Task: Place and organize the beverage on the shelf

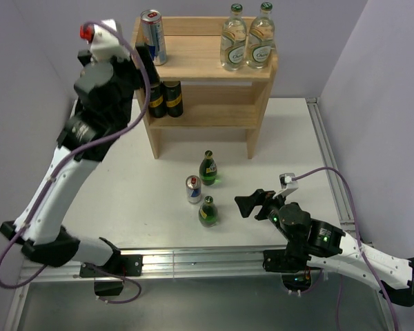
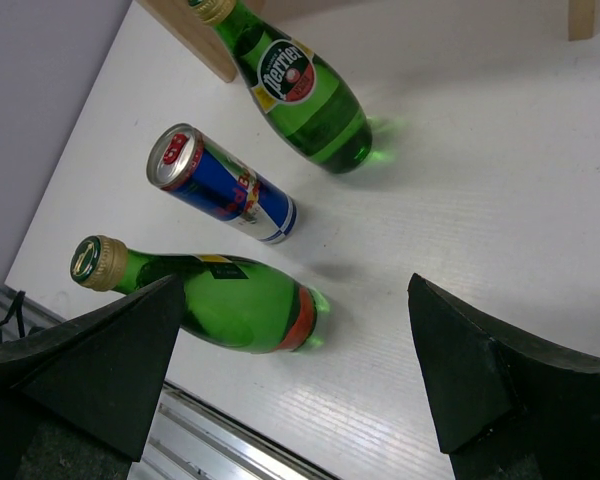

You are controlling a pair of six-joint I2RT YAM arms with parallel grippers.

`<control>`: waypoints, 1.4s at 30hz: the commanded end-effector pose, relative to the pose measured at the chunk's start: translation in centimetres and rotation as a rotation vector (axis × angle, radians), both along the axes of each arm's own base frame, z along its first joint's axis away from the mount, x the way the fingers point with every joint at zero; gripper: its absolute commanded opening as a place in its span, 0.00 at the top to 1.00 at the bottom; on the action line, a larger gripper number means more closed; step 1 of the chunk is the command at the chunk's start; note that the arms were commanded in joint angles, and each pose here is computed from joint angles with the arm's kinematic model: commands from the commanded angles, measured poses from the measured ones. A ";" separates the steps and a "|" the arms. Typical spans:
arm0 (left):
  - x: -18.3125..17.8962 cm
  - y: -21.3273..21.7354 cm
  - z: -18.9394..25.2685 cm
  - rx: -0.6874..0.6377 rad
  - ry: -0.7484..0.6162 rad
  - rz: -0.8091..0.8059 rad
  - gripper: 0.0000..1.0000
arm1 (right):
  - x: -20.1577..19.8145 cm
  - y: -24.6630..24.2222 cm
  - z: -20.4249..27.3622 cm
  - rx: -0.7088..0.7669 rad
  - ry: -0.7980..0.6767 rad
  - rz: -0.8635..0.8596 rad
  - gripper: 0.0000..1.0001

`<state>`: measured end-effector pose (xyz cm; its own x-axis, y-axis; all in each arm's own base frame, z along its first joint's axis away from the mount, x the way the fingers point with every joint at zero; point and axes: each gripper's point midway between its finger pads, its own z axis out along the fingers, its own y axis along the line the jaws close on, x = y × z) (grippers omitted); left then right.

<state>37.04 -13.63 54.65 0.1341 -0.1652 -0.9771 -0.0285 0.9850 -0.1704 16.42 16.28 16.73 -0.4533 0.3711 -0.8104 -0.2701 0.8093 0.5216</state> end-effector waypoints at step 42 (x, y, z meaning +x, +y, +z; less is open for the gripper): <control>-12.0 -15.8 -46.1 -0.099 0.494 -0.529 0.01 | 0.4 0.4 0.1 0.001 -0.006 -0.014 0.00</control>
